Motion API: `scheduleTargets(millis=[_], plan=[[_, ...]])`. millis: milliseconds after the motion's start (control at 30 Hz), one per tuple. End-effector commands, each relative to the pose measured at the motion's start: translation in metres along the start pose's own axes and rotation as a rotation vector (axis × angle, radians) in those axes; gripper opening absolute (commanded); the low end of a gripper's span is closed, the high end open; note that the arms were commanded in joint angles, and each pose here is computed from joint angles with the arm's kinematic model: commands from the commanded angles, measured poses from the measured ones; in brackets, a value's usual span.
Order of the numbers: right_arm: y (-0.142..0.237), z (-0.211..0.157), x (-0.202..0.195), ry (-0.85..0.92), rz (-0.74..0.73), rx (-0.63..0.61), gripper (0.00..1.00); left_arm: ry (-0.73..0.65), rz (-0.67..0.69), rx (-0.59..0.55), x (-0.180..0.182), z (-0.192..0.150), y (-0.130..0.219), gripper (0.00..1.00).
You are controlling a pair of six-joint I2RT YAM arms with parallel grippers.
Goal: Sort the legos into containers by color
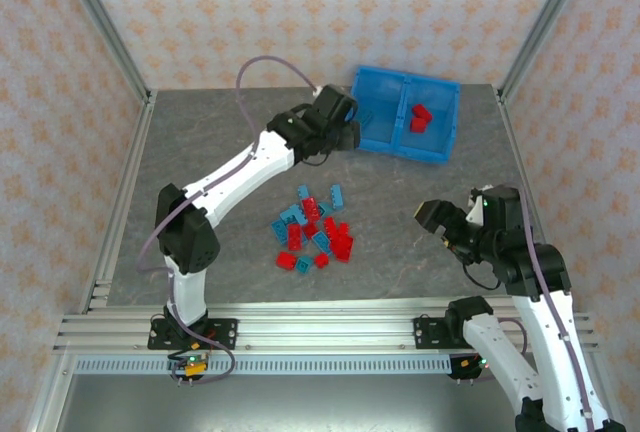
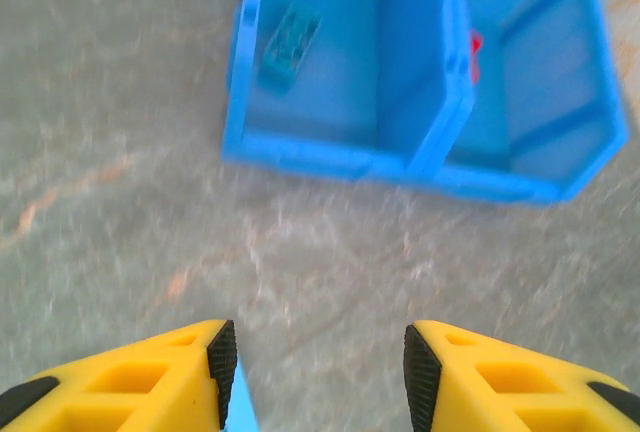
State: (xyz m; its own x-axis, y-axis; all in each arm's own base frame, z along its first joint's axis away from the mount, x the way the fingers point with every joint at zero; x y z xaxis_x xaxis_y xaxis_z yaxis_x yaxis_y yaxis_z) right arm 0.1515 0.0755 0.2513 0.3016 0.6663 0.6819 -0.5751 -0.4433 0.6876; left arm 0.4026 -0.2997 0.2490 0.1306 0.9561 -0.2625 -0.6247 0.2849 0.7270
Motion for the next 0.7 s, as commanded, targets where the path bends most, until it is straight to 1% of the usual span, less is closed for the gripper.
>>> scheduleTargets(millis=[0, 100, 200, 367, 667], plan=[[-0.003, 0.003, 0.0, 0.027, -0.004, -0.014, 0.9, 0.042, 0.101, 0.199, 0.018, -0.07, -0.027, 0.5], [-0.001, 0.001, -0.003, 0.041, -0.023, -0.008, 0.9, 0.082, 0.118, 0.246, 0.026, -0.097, -0.045, 0.49], [-0.001, -0.001, -0.006, 0.043, -0.034, 0.001, 0.9, 0.098, 0.157, 0.276, 0.034, -0.115, -0.063, 0.49], [-0.003, -0.004, -0.01, 0.04, -0.043, 0.019, 0.9, 0.083, 0.167, 0.3, 0.034, -0.127, -0.085, 0.49], [-0.004, -0.004, -0.011, 0.043, -0.052, 0.014, 0.9, 0.033, 0.273, 0.342, 0.051, -0.146, -0.112, 0.42]])
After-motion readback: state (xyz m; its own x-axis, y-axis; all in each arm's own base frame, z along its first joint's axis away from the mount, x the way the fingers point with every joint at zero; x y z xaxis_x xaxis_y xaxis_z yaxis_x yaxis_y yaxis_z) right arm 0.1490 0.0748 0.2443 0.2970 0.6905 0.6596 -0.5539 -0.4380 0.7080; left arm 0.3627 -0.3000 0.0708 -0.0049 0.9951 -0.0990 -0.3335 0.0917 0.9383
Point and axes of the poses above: each hand's point on the last joint's axis, 136 mm out from that joint toward the fingers, its own y axis back along the fingers, its own x axis along the line the jaws close on, z = x × y, the point moved 3 cm from there along y, back along the fingers, and after that the axes turned 3 degrees about -y, right-handed, at the moved point
